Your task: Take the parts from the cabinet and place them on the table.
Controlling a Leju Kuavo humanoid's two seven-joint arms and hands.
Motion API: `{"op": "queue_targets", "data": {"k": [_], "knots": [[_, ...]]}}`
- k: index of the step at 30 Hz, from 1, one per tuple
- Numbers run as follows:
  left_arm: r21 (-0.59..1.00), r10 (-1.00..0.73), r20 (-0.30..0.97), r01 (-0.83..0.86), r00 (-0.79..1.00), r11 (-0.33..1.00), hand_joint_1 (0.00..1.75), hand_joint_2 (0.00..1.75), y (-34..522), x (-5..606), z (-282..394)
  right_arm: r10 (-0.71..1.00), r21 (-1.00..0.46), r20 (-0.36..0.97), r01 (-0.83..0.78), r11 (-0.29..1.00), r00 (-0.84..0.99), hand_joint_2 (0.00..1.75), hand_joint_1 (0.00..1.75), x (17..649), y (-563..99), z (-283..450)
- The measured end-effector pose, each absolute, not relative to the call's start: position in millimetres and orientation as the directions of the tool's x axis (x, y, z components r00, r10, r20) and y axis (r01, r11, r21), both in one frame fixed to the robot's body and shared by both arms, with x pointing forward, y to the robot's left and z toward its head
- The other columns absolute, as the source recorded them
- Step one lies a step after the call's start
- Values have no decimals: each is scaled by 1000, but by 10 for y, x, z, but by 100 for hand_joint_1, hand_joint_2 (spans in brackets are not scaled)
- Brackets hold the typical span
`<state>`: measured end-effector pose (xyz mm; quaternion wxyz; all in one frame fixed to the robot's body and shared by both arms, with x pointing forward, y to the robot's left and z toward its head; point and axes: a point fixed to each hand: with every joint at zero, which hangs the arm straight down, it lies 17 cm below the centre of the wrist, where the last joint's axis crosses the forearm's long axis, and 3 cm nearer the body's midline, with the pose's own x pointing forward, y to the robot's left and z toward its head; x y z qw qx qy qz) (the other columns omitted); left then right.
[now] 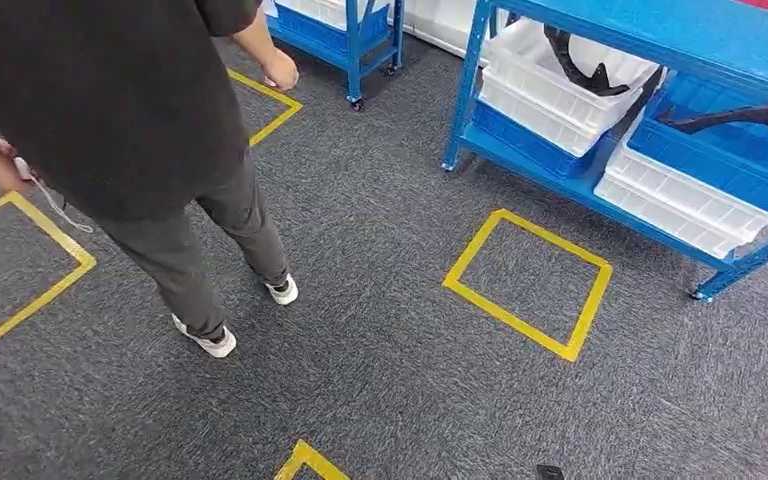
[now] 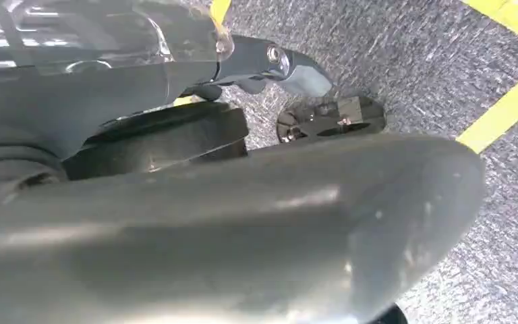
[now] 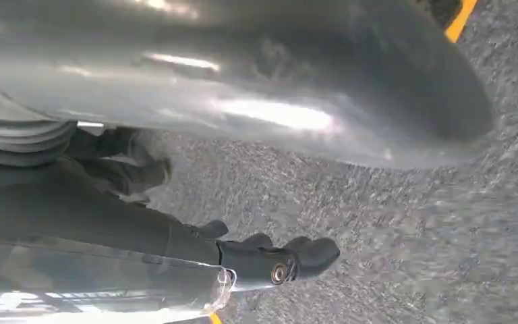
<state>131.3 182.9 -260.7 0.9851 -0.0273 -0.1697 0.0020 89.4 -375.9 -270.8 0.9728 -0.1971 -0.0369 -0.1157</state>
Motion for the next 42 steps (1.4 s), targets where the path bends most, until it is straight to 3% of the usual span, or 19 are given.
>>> {"op": "queue_targets", "data": {"k": [42], "knots": [[-72,30,326,-7,945,997,0,0,1827,1287,-2610,-200,-379,126,234,895,972,0,0,952,-3783,-2696]]}}
